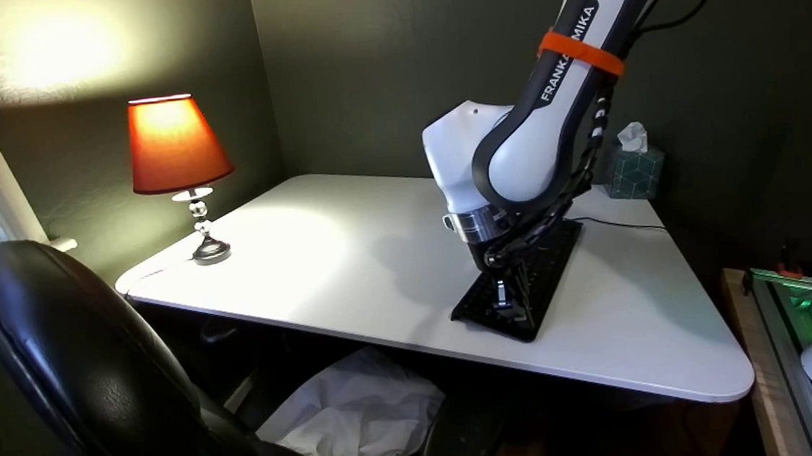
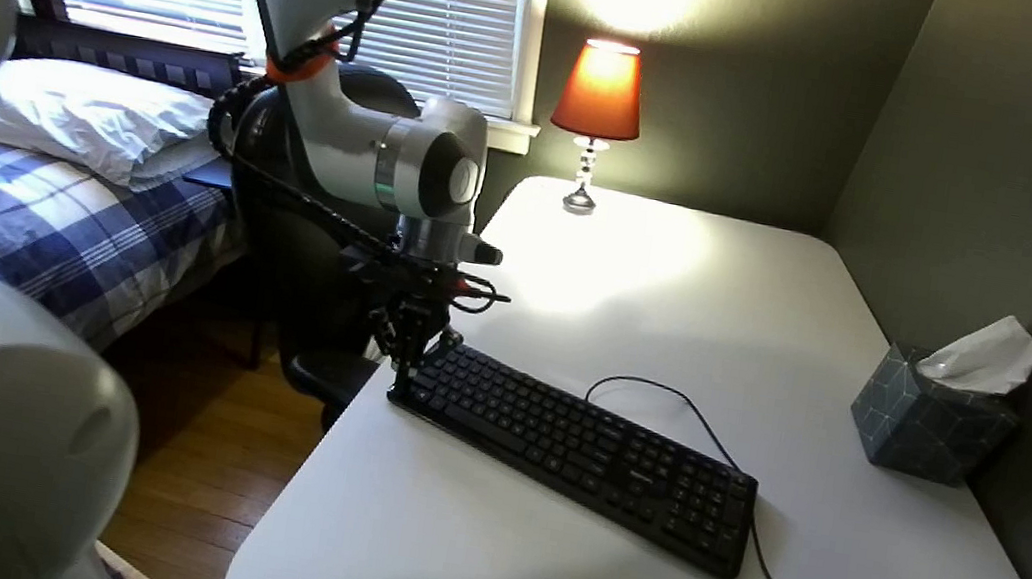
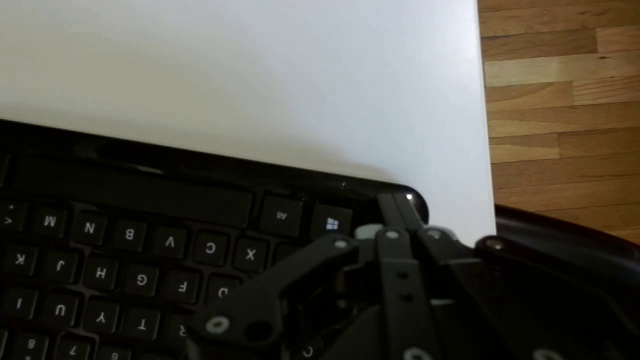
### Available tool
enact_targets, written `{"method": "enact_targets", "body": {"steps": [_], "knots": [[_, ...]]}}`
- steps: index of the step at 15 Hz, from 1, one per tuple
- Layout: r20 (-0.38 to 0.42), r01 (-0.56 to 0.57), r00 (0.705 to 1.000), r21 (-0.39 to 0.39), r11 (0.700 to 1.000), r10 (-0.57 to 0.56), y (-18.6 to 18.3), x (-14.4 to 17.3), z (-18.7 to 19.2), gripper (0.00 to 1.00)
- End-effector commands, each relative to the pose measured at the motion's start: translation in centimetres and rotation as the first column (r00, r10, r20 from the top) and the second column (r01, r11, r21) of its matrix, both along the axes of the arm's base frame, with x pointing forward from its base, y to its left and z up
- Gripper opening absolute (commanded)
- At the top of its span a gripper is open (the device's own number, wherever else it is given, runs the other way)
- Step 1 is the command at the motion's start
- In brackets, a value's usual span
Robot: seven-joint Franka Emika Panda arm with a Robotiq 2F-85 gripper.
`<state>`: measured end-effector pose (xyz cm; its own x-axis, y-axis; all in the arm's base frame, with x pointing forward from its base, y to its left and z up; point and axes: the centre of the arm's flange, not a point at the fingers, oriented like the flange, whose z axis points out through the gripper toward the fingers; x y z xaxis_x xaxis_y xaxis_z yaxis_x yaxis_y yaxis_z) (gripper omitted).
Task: Press the far left control key on the keyboard
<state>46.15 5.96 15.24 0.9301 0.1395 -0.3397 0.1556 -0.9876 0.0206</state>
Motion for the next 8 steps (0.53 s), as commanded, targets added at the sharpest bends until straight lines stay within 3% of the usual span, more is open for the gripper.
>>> {"method": "enact_targets", "body": {"steps": [1,8], "knots": [[-0.009,-0.017,1.0,0.0,1.0,0.017,0.29,0.46,-0.91,0.0],[-0.01,-0.02,1.0,-0.001,1.0,0.02,0.34,0.4,-0.94,0.0]]}}
